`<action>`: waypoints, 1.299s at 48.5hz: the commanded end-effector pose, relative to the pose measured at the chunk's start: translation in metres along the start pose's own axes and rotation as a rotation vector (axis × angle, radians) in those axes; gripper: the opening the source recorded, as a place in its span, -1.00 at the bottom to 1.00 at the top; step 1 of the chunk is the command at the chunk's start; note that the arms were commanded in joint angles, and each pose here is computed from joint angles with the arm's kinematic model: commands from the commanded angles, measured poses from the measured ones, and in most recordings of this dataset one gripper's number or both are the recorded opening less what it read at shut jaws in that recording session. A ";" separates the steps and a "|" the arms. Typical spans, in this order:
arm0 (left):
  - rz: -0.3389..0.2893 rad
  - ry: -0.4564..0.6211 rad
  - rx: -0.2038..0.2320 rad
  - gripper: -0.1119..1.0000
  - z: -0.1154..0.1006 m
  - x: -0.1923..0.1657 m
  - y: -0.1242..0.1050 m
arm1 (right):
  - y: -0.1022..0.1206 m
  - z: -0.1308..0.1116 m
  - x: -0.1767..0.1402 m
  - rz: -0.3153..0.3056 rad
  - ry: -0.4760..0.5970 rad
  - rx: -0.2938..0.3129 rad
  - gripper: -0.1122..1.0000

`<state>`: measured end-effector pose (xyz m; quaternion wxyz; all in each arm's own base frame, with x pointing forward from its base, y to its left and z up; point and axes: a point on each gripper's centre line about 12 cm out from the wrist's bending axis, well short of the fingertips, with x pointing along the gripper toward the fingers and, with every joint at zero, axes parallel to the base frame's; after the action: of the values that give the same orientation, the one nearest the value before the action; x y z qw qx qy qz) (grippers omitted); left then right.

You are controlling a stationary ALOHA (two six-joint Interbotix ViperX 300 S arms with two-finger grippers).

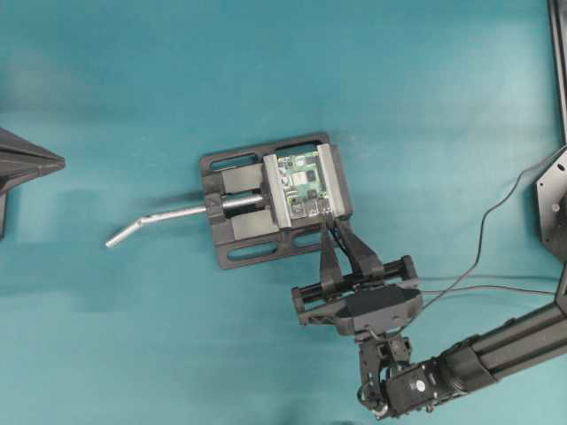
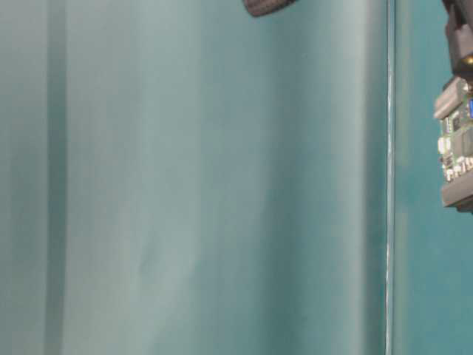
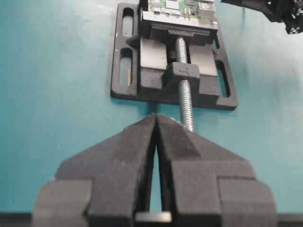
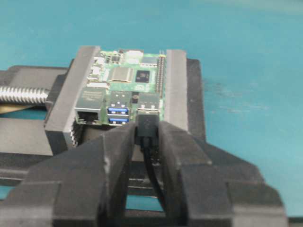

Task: Insert the USB into the fixed PCB.
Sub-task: 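Push the USB plug into the port with the right gripper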

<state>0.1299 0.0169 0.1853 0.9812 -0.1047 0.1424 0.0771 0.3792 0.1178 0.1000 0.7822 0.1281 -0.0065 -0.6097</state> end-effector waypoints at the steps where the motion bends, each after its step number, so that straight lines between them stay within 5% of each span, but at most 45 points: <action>1: 0.001 -0.014 0.001 -0.80 0.007 0.000 -0.001 | 0.007 0.021 0.014 -0.028 -0.011 0.051 -0.42; 63: 0.001 -0.016 0.001 -0.80 0.007 0.000 -0.001 | 0.011 0.020 0.028 -0.042 -0.018 0.060 -0.42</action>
<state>0.1299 0.0169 0.1853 0.9813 -0.1039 0.1425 0.0770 0.3829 0.1124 0.1007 0.7828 0.1279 -0.0100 -0.6088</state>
